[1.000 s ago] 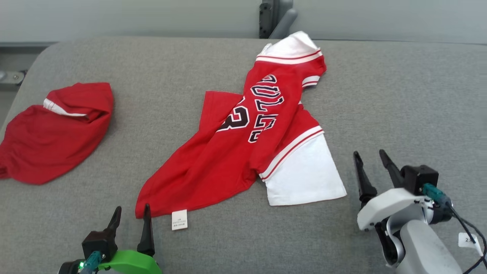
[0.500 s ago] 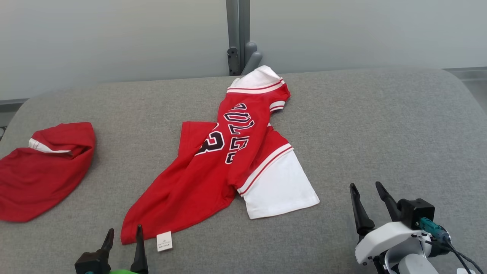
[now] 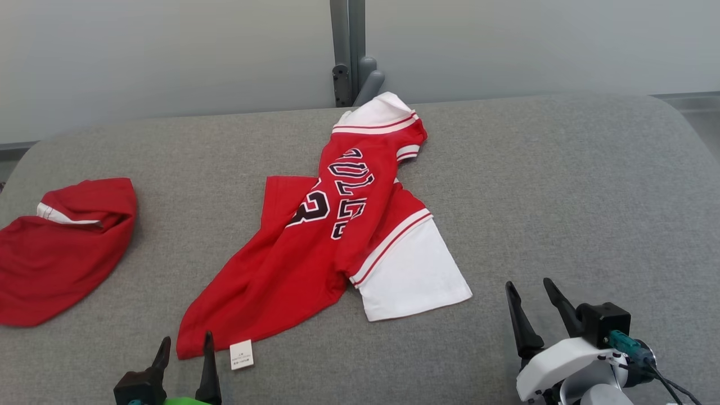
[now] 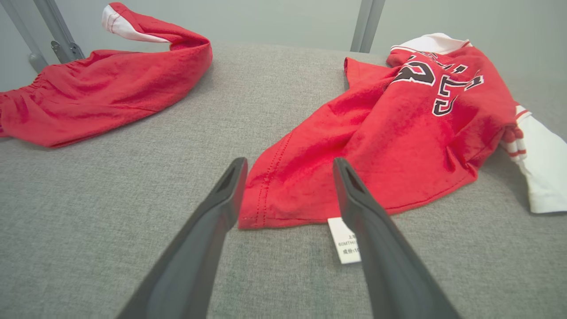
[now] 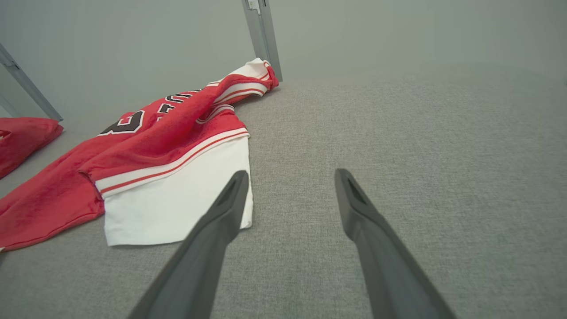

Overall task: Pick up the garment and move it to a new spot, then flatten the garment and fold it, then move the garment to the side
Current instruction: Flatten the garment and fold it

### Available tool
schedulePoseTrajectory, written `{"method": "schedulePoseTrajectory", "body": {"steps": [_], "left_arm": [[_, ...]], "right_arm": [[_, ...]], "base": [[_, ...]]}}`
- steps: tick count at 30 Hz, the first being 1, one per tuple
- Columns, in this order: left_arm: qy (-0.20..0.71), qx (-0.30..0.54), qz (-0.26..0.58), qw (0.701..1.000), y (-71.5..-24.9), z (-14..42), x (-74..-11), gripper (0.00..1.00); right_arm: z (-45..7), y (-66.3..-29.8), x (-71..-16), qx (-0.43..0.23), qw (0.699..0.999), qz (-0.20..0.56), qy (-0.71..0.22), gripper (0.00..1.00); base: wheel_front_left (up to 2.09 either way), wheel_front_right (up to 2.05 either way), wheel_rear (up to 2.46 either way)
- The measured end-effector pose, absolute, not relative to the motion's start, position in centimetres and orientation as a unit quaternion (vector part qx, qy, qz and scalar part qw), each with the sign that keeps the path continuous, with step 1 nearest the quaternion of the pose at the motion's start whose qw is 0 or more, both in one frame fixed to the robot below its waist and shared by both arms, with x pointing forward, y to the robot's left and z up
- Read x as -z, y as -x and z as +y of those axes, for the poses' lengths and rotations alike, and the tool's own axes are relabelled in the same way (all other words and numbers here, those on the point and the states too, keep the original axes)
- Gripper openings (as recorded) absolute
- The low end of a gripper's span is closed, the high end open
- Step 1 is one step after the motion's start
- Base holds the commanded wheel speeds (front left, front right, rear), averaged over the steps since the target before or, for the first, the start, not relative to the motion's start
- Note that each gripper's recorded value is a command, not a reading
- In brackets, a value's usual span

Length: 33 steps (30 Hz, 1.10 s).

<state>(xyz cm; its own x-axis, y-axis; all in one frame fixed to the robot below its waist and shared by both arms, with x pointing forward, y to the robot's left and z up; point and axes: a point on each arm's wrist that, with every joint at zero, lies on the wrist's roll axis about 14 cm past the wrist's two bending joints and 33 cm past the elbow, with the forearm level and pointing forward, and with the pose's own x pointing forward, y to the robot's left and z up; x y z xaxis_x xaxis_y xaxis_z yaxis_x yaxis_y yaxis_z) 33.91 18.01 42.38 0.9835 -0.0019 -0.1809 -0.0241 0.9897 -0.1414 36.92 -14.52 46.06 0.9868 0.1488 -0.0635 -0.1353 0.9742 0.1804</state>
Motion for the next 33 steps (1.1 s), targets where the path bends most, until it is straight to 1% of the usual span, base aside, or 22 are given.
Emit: {"method": "schedulePoseTrajectory", "body": {"steps": [8, 20, 29, 33], "left_arm": [[0.079, -0.013, 0.110, 0.991, -34.6, 18.2, -41.2, 1.00], [0.092, -0.034, 0.155, 0.983, -35.9, 18.8, -38.4, 1.00], [0.116, -0.061, 0.191, 0.973, -35.7, 19.8, -36.1, 1.00], [0.120, -0.056, 0.196, 0.972, -35.8, 19.5, -35.8, 1.00]], "right_arm": [[-12.4, -38.1, -44.9, -0.101, 0.989, 0.060, -0.090, 1.00], [-8.8, -39.8, -41.0, -0.153, 0.977, 0.123, -0.086, 1.00], [-8.0, -40.7, -39.8, -0.164, 0.973, 0.140, -0.084, 1.00], [-8.2, -40.6, -39.5, -0.160, 0.973, 0.144, -0.084, 1.00]], "base": [[0.00, 0.00, 0.00], [0.00, 0.00, 0.00], [0.00, 0.00, 0.00], [0.00, 0.00, 0.00]]}}
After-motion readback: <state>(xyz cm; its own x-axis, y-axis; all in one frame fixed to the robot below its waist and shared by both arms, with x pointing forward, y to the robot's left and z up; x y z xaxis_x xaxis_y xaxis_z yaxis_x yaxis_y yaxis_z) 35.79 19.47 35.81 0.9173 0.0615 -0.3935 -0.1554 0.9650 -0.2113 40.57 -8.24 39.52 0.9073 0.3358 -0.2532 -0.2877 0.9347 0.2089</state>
